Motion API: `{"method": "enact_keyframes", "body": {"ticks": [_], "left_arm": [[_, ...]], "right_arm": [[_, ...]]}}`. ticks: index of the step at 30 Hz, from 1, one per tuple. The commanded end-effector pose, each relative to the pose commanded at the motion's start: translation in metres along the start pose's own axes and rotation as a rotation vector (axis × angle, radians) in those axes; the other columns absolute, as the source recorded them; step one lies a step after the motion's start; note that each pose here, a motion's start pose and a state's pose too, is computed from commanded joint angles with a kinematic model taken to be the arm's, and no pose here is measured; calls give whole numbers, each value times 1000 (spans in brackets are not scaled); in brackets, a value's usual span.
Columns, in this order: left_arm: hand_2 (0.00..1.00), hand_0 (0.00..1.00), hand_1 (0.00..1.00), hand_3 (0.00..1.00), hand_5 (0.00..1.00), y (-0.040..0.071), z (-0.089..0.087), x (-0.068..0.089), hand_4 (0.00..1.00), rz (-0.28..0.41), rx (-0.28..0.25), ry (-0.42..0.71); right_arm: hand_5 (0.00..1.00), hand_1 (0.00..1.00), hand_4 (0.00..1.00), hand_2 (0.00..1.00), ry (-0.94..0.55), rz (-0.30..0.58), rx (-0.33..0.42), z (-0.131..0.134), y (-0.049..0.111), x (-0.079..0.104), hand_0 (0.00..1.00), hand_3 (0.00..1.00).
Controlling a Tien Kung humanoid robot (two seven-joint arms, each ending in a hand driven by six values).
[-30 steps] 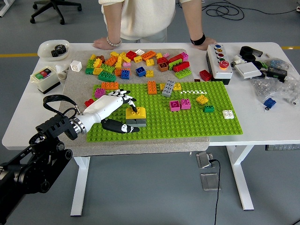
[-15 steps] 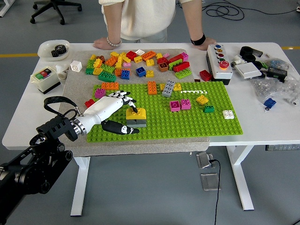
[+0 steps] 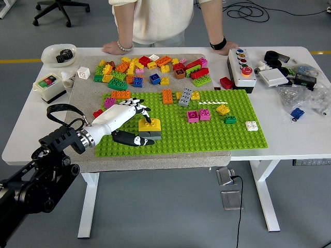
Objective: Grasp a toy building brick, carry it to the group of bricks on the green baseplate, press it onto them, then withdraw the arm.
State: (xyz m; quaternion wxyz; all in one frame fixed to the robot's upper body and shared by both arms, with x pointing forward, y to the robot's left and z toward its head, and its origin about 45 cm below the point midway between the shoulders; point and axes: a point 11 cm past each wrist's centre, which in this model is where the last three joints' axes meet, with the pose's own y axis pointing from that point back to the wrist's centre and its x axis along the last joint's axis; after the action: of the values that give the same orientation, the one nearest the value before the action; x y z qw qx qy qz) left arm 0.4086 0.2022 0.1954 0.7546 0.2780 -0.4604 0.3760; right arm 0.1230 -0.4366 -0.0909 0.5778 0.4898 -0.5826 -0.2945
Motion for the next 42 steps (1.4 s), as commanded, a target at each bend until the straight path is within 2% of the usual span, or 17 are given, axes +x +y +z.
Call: {"method": "enact_keyframes", "body": {"ticks": [10,19,20,25,26,30,32,42], "left_arm": [[862,998,981,594,602,-1,5,8,998,27,-15,7],[861,998,974,597,604,-1,14,24,998,95,-51,-22],[868,998,965,675,607,-1,15,25,998,103,-55,-26],[868,998,965,675,607,1,22,39,998,165,-82,-70],[875,998,959,824,611,1,23,42,998,178,-87,-87],[875,998,959,824,611,2,25,48,998,199,-97,-126],[879,998,961,863,613,2,25,49,998,200,-97,-138],[881,998,963,874,615,4,25,50,998,205,-105,-173]], "right_arm": [[521,633,826,675,-3,0,2,-1,0,0,742,619],[521,634,827,675,-5,1,1,-1,0,0,742,620],[522,634,826,675,-5,1,1,-1,0,0,742,620],[522,634,826,675,-8,-3,-4,2,0,-2,742,620],[522,632,827,675,-9,-4,-5,3,0,-2,743,620],[522,632,827,675,-13,-8,-8,6,0,-5,743,620],[522,632,827,674,-13,-11,-13,8,0,-6,741,620],[523,632,828,674,-2,-12,-27,18,0,-6,742,619]]}}
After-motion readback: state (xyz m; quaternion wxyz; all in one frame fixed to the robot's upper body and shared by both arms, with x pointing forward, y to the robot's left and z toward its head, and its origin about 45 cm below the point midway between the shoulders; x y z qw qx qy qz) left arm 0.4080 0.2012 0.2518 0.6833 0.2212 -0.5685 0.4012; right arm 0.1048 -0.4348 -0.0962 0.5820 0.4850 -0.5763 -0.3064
